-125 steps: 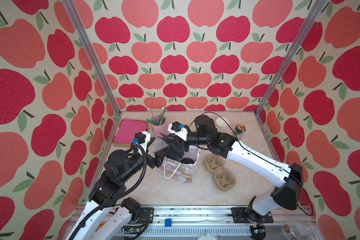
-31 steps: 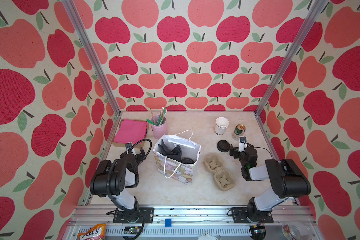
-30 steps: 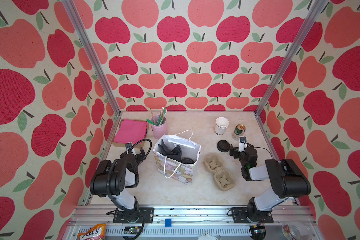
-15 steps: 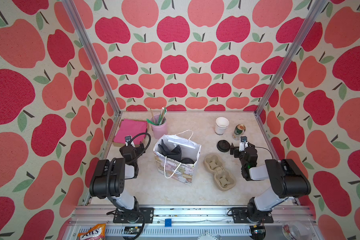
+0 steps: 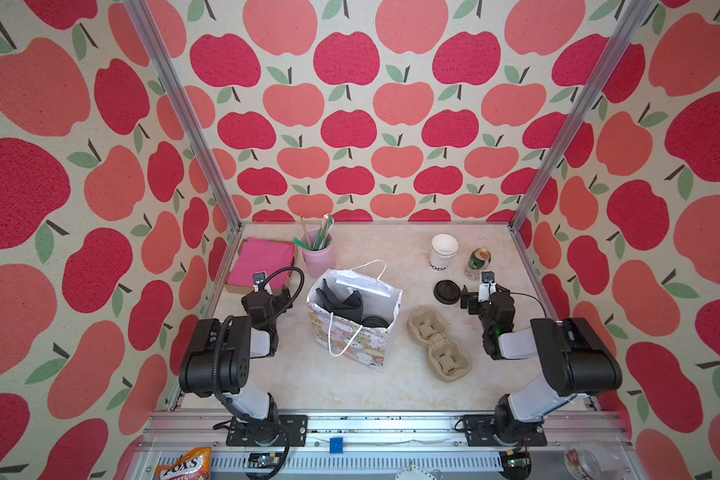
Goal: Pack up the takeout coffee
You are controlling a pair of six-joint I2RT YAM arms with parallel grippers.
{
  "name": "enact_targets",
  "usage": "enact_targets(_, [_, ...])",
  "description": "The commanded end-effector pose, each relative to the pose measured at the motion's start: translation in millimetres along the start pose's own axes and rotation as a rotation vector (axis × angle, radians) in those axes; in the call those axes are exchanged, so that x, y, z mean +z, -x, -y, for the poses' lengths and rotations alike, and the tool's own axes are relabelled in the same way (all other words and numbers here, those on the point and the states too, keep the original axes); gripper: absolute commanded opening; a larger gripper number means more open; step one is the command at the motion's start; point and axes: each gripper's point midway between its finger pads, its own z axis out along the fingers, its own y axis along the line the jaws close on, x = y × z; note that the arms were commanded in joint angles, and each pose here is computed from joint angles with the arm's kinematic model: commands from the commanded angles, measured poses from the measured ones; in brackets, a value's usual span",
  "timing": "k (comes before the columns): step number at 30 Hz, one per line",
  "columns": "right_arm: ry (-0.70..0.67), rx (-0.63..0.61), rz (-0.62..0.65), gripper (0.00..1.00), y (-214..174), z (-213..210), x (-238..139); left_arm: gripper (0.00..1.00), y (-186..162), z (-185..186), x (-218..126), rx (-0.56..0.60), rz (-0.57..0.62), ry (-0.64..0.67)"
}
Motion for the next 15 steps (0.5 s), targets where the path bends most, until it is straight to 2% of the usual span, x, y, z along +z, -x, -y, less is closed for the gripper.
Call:
enact_targets(1, [-0.019,0.022,0.009,0.99,6.3,5.3,2.4,0.99,9.3,-0.8,2.1,0.012,0.022,0.011])
enact_targets(15, [-0.008,0.028,0.001,0.99,5.8,4.9,3.6,0.99,9.4,-0.6,2.1,0.012,0.022,0.011])
